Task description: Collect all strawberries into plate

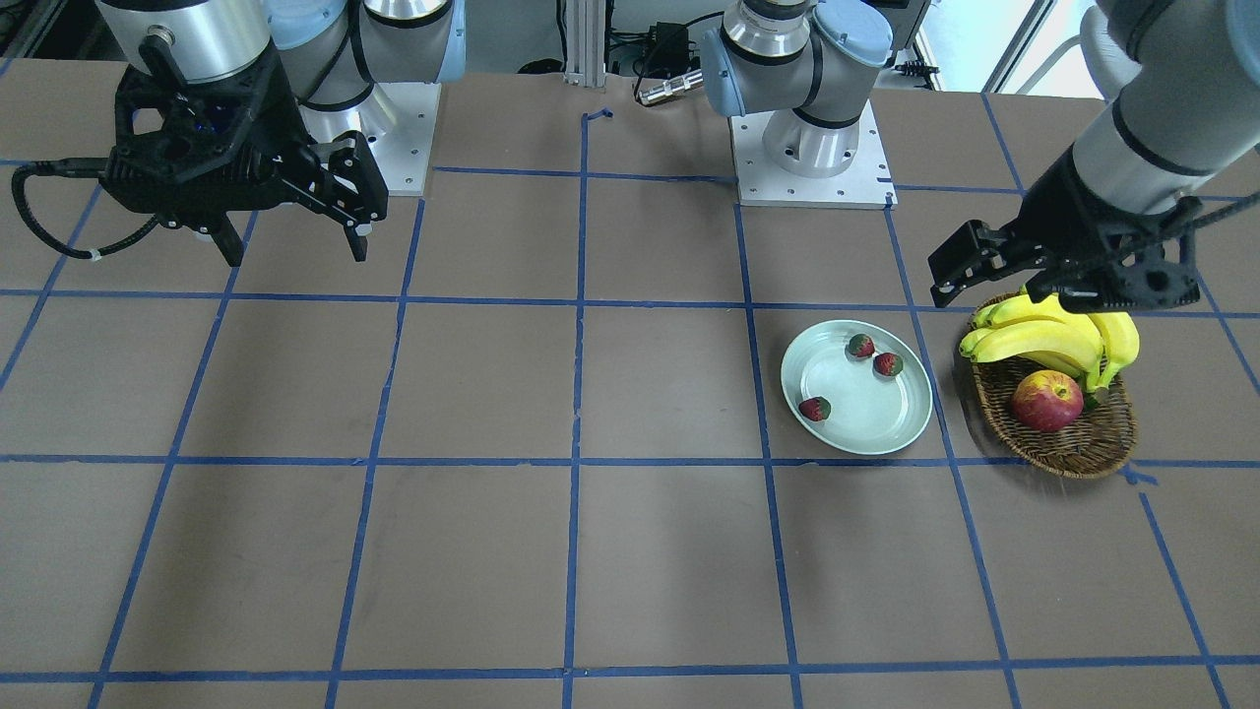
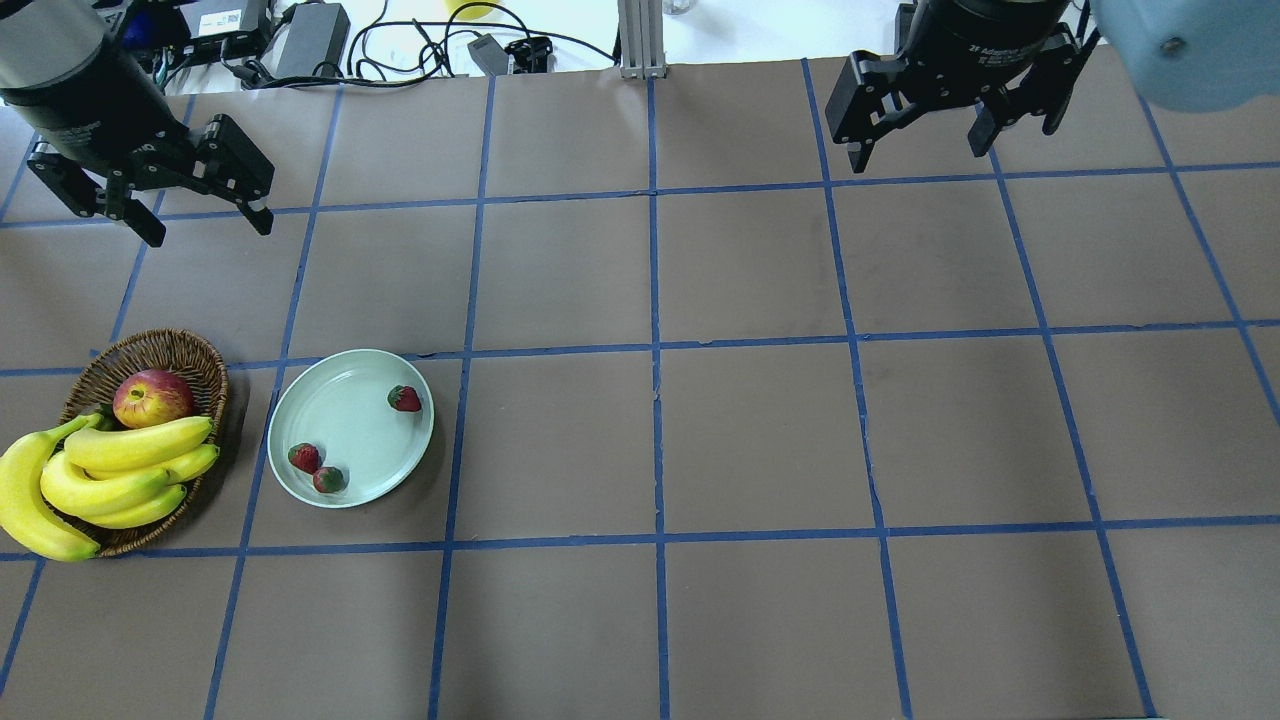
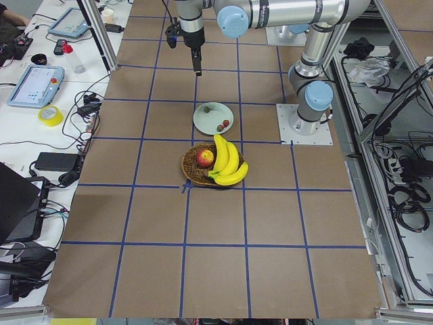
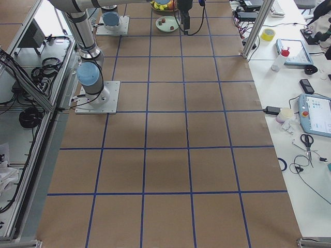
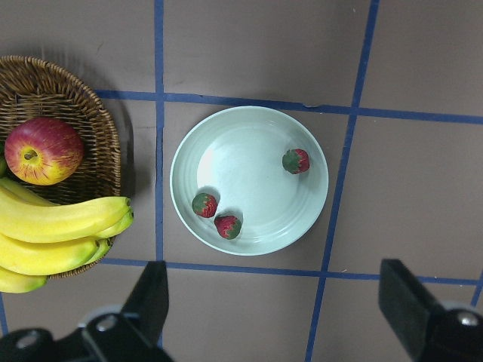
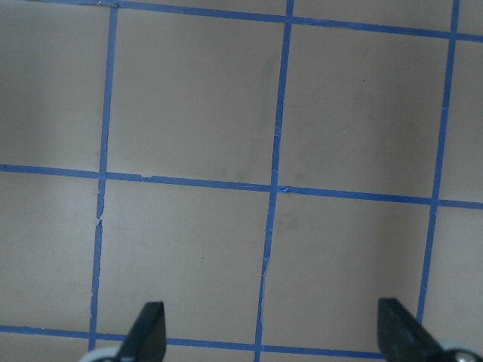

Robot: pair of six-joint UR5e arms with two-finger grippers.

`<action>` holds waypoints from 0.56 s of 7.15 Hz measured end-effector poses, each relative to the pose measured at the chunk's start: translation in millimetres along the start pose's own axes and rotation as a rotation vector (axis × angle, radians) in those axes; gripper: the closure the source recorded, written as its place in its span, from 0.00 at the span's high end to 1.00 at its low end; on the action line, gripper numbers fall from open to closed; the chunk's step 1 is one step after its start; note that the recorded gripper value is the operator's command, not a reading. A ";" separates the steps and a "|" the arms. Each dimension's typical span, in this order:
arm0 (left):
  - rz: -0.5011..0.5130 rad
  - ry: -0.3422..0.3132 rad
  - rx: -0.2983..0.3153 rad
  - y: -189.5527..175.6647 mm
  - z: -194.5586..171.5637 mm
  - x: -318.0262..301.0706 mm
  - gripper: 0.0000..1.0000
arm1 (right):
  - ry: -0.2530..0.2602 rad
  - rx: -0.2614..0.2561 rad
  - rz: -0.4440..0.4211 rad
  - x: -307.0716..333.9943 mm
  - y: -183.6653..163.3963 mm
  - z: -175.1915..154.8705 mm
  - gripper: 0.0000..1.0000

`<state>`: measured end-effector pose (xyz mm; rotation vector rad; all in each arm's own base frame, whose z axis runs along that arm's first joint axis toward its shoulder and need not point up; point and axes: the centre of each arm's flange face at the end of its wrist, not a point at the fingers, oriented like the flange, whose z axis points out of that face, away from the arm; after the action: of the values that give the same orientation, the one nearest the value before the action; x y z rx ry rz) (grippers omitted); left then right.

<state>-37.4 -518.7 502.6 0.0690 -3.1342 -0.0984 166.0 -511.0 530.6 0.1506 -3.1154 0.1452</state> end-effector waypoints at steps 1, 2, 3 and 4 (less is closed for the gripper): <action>0.033 -0.007 0.011 10.2 -6.7 21.0 1.00 | 0.000 0.002 0.000 -0.2 -0.3 -0.1 1.00; 0.051 -0.011 0.018 16.2 -7.8 37.8 1.00 | 0.001 0.007 0.000 -0.1 -0.8 -0.4 1.00; 0.064 -0.013 0.023 18.6 -4.0 49.4 1.00 | 0.002 0.009 0.000 -0.1 -1.1 -0.6 1.00; 0.077 -0.016 0.027 20.1 2.8 57.1 1.00 | 0.002 0.009 0.000 -0.1 -1.3 -0.5 1.00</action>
<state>-95.4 -501.0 501.4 -0.0533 -3.1494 -0.0571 166.3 -512.3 531.1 0.1513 -3.1129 0.1601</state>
